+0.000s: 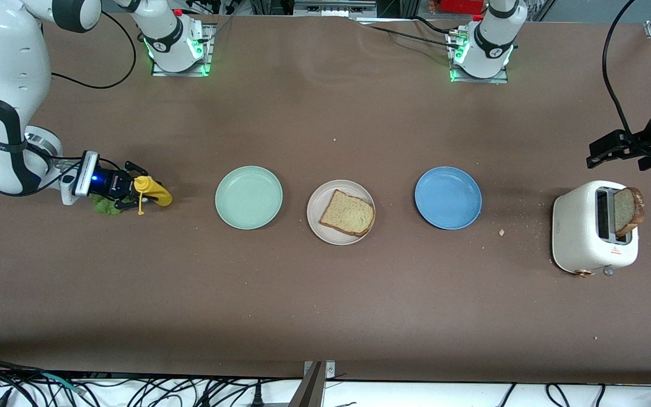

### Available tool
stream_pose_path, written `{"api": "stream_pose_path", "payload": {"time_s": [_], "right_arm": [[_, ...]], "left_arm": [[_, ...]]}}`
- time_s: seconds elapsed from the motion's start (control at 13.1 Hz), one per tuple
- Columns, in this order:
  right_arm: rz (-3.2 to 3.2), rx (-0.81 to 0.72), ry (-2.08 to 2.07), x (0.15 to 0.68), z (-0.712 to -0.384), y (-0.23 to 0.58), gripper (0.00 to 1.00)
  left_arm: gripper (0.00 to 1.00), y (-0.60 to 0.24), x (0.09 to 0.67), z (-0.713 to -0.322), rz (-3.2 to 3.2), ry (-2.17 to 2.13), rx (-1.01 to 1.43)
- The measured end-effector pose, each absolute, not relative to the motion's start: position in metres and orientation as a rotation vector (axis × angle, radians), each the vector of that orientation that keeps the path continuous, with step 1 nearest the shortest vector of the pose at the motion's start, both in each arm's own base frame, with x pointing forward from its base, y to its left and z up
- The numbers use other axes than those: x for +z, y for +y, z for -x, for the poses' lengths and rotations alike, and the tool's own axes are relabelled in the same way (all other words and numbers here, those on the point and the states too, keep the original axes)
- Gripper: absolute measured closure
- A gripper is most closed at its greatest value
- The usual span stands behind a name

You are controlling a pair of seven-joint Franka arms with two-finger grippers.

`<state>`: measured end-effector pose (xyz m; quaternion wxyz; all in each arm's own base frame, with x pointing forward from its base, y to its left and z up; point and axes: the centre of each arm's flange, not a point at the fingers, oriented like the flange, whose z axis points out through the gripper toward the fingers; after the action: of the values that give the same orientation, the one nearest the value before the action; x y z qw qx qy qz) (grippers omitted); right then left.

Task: Make sandwich in beige plate with both arms
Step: 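Lower the mustard bottle upright and open the right gripper, then move the right gripper to the green lettuce leaf and grasp it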

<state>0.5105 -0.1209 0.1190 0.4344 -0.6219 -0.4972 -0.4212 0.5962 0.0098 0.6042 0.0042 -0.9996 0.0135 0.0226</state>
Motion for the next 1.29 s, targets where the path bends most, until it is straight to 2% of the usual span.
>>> {"api": "stream_pose_path", "payload": {"time_s": [0.53, 1.29], "right_arm": [[1.705, -0.858, -1.194, 0.120, -0.488, -0.182, 0.54], [1.900, -0.493, -1.120, 0.211, -0.527, -0.223, 0.55]], "left_arm": [[0.00, 0.010, 0.604, -0.596, 3.132, 0.043, 0.071], [0.00, 0.010, 0.605, -0.596, 3.132, 0.043, 0.069]]}}
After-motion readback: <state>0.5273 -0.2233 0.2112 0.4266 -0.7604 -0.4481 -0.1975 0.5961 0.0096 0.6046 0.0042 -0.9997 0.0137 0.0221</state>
